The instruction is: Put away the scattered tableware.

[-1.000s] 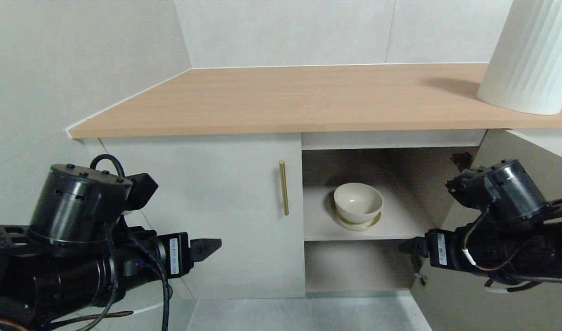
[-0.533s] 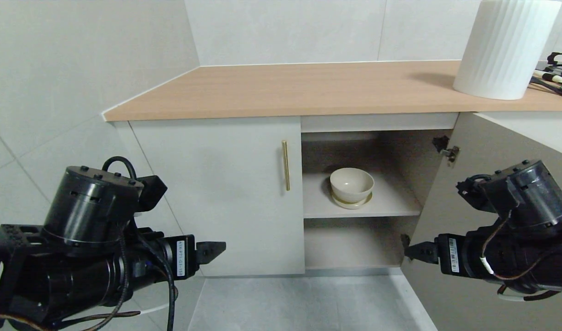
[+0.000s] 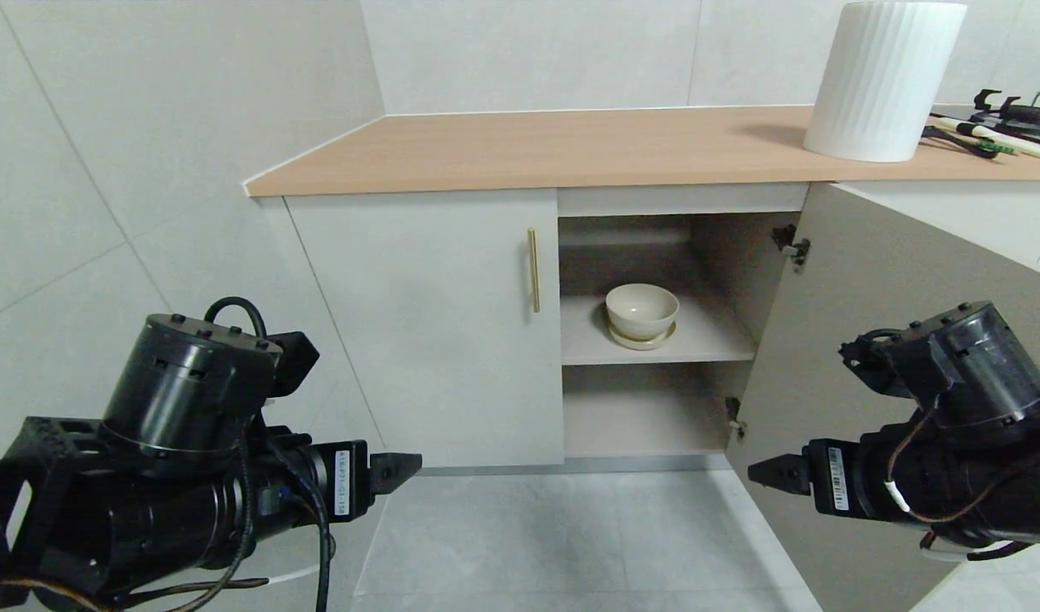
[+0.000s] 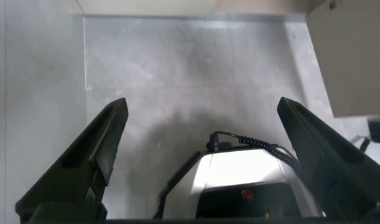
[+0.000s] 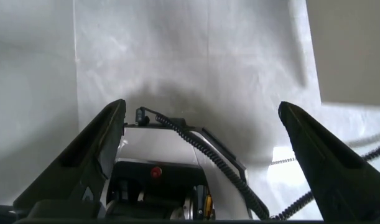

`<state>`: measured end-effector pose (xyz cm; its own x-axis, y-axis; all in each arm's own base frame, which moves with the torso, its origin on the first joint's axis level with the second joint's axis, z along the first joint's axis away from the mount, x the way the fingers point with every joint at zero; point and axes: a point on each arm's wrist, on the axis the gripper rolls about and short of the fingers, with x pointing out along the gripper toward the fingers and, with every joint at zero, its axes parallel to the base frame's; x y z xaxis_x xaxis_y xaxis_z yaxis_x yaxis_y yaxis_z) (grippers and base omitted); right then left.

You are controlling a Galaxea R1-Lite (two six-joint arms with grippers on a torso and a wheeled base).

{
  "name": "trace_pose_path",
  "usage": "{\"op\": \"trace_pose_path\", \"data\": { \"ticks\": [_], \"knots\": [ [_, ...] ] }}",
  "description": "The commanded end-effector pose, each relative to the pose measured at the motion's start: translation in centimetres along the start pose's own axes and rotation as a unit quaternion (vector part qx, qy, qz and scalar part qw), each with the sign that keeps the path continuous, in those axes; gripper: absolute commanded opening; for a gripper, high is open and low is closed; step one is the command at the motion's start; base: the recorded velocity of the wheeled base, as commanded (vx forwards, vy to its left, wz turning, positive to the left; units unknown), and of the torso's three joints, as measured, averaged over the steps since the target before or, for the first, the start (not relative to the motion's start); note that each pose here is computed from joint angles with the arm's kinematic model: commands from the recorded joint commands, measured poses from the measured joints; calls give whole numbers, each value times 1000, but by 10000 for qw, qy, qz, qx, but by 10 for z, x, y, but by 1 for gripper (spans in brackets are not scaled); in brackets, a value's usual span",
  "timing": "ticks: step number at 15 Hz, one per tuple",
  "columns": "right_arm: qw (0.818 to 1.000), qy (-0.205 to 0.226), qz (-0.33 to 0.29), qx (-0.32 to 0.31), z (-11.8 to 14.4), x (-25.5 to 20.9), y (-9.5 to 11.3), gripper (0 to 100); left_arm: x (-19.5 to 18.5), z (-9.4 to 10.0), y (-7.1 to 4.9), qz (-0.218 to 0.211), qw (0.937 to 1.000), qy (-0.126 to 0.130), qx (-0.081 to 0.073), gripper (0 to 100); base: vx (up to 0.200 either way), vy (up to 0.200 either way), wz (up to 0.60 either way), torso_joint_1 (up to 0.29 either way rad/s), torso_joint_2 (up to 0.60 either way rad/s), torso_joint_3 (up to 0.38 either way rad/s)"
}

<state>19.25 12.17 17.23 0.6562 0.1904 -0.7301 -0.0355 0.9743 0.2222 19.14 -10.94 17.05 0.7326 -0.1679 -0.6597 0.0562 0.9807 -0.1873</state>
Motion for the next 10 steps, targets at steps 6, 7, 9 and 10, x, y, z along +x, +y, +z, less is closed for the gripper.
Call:
{"op": "trace_pose_path", "data": {
  "ticks": [6,7,9,10],
  "knots": [
    [10000,44,-17,-37,-2,2,0,100,1,0,0,6,10000,3,-3,100,0,0,0,0,0,0],
    [10000,45,30,-79,-3,0,2,100,1,0,0,27,10000,-7,-3,100,0,0,0,0,0,0],
    [9996,21,60,-263,-7,-7,-1,100,1,-1,0,31,10000,14,15,100,0,0,0,0,0,0],
    [9985,112,25,-545,-12,-13,-5,100,2,-1,0,38,10000,28,19,100,0,-200,0,2,2,-2]
  ]
}}
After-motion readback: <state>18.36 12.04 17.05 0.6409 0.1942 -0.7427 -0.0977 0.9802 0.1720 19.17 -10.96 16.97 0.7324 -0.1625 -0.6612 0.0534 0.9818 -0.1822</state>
